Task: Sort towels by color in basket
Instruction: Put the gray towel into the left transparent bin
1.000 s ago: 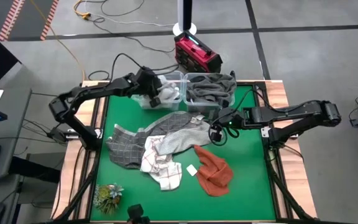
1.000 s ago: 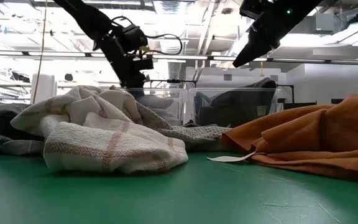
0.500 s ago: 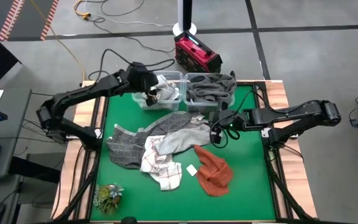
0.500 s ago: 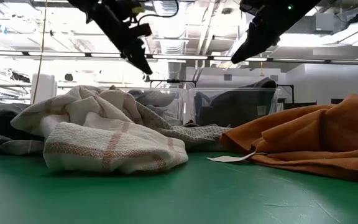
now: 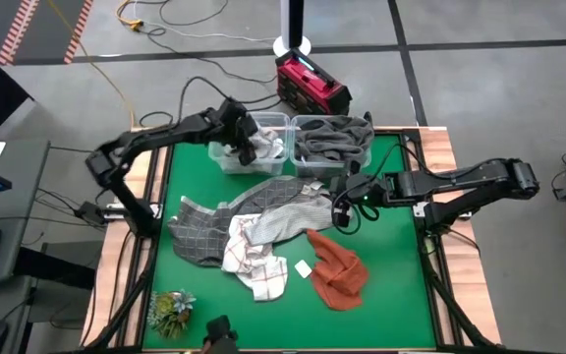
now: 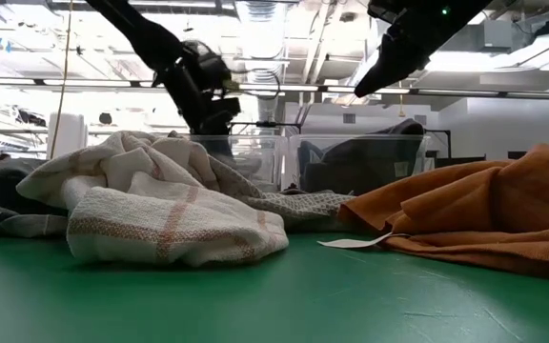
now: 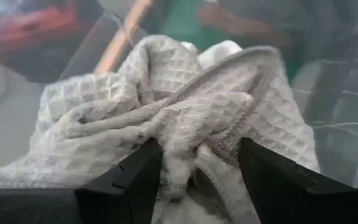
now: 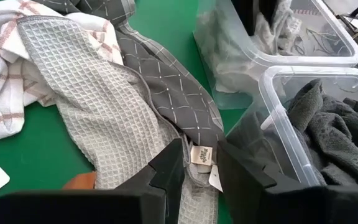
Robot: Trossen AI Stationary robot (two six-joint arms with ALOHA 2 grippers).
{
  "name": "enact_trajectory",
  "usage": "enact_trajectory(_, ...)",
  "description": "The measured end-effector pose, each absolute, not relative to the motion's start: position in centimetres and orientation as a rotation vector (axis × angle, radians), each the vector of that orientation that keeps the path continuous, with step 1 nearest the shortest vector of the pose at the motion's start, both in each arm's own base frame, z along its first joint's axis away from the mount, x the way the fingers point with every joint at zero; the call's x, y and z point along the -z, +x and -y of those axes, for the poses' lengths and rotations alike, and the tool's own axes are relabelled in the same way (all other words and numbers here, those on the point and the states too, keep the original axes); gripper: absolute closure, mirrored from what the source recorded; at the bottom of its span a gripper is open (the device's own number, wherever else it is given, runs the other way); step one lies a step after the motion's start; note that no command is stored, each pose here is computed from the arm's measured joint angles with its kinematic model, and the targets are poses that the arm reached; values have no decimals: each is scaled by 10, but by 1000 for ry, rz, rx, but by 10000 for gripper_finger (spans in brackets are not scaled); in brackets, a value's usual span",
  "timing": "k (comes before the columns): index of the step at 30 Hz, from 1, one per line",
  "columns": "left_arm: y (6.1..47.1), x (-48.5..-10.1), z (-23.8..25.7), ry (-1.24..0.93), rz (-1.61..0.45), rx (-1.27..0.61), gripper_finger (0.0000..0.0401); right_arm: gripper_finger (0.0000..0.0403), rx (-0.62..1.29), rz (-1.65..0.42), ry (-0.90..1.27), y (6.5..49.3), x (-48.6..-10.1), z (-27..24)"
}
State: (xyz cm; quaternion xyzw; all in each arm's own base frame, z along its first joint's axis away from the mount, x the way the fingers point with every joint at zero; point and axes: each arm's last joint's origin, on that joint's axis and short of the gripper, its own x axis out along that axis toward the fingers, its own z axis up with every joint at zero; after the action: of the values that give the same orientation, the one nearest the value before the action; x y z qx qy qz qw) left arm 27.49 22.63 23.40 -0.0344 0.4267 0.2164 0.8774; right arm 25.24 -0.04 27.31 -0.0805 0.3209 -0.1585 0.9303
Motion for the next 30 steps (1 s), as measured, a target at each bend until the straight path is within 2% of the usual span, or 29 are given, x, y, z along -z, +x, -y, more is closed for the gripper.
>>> enact_trajectory(4, 279, -207, -229, -159, -970, -350, 193, 275, 323, -660, -168, 252, -273, 0)
enact_trajectory(7, 279, -206, -228, -171, -967, -320, 193, 275, 323, -662, -169, 252, -273, 0)
enact_trajectory(12, 275, -237, -227, -131, -942, -362, 193, 275, 324, -659, -158, 252, -273, -1)
enact_trajectory(17, 267, -292, -220, -87, -794, -414, 193, 275, 316, -656, -149, 252, -273, -4)
enact_trajectory(22, 255, -327, -203, 2, -704, -390, 193, 275, 298, -654, -155, 252, -273, -9)
enact_trajectory(25, 249, -344, -181, 57, -645, -247, 193, 275, 296, -659, -156, 252, -272, -9)
enact_trajectory(30, 260, -343, -133, 23, -677, 51, 193, 275, 302, -708, -168, 249, -269, -8)
